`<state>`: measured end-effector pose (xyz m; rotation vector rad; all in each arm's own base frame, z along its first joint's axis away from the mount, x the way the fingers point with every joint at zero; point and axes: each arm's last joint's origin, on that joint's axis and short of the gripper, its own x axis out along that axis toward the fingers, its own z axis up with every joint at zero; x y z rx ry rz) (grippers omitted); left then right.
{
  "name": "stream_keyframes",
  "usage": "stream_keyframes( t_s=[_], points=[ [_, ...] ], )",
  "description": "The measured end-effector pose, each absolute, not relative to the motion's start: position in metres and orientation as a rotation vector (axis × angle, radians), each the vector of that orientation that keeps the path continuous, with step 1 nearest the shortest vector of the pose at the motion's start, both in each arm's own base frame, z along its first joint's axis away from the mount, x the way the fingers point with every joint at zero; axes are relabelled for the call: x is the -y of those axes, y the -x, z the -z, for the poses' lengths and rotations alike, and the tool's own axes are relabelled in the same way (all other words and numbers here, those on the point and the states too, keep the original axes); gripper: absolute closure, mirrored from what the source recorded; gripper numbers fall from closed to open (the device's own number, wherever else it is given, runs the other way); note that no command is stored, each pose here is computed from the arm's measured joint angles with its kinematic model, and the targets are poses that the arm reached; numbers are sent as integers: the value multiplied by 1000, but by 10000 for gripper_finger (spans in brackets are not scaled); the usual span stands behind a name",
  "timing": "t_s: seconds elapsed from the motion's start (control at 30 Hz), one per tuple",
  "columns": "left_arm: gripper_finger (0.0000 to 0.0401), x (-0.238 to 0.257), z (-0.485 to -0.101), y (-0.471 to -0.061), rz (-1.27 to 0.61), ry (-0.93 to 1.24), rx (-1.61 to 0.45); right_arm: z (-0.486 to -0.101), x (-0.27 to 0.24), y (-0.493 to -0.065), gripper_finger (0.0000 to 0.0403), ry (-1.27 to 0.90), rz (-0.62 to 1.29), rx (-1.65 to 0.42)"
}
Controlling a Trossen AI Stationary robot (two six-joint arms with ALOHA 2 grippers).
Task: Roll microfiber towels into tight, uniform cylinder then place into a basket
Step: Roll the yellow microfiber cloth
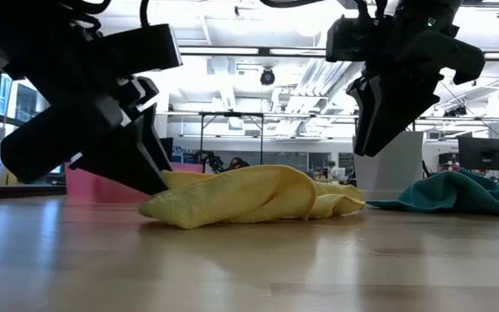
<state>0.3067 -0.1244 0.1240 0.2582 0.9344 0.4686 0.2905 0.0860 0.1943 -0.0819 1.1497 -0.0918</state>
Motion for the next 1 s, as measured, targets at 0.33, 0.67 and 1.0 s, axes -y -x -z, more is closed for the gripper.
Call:
stream_keyframes(
  t_s=[0.33,0.67,1.0],
  points=[
    [375,110,-124,-312,-547,-167,-920,-194,-86,-291,279,82,89,-1148],
    [398,116,-148,-326,-540,-126,-899,-201,-87,-302,279,198,86,-1002],
    [400,133,-213,-339,-487,-257,-851,-212,-94,-319,279,221,-23,-806]
  ],
)
